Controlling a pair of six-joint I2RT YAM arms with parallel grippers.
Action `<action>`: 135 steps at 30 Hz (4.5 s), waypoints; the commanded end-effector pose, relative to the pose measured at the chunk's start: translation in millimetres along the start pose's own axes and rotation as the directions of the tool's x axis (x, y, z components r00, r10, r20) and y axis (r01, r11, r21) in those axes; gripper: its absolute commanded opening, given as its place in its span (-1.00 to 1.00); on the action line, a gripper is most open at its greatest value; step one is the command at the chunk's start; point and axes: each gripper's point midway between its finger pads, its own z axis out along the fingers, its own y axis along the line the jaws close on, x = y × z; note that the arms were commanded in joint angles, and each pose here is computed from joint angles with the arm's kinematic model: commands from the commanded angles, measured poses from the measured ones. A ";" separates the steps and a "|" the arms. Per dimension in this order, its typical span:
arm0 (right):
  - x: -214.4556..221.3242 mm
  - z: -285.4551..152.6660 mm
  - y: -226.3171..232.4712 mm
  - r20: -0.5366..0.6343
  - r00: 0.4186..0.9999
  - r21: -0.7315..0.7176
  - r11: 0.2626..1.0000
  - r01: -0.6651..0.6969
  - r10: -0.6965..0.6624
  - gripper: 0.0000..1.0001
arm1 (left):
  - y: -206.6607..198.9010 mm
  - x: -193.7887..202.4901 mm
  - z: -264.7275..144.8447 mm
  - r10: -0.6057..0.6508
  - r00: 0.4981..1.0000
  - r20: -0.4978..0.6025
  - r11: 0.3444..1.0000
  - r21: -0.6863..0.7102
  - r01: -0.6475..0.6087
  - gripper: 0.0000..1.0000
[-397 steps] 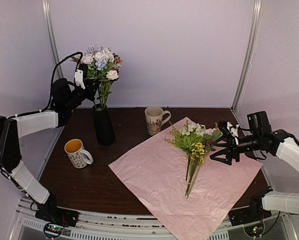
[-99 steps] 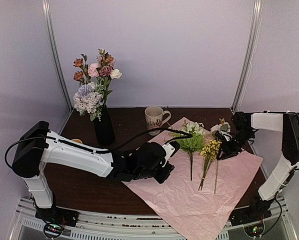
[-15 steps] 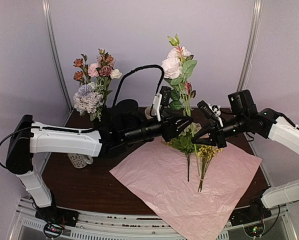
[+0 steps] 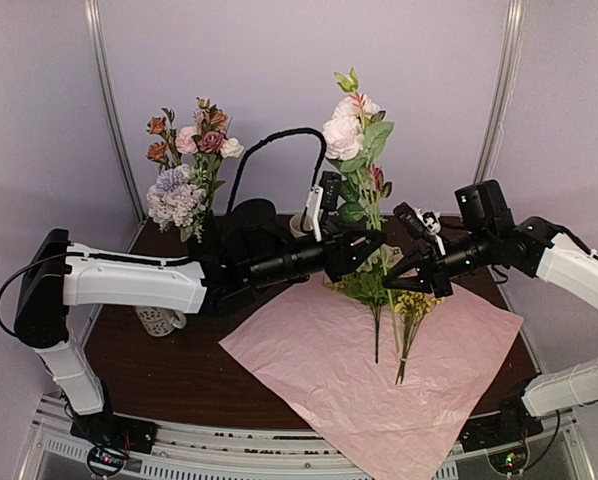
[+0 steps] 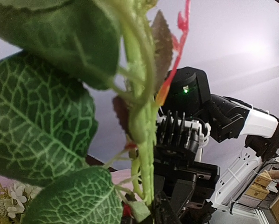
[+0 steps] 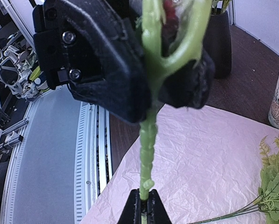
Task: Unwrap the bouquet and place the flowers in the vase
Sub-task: Pass from the right arm to the left, then place the fake flower in the vase.
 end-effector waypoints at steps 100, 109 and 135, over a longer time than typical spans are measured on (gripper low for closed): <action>66.2 -83.4 -93.3 0.062 0.997 0.447 0.892 -0.060 0.037 0.29 | 182.6 -215.4 -185.6 0.496 0.754 -0.431 0.452 -0.613 -0.648 -1.00; 66.9 -84.3 -94.1 0.062 0.997 0.451 0.890 -0.062 0.038 0.29 | 204.3 -205.7 -180.4 0.502 0.762 -0.409 0.468 -0.612 -0.637 -1.00; 68.2 -84.9 -93.9 0.066 0.997 0.441 0.895 -0.070 0.046 0.30 | 251.0 -147.5 -216.4 0.405 0.815 -0.414 0.471 -0.669 -0.575 -1.00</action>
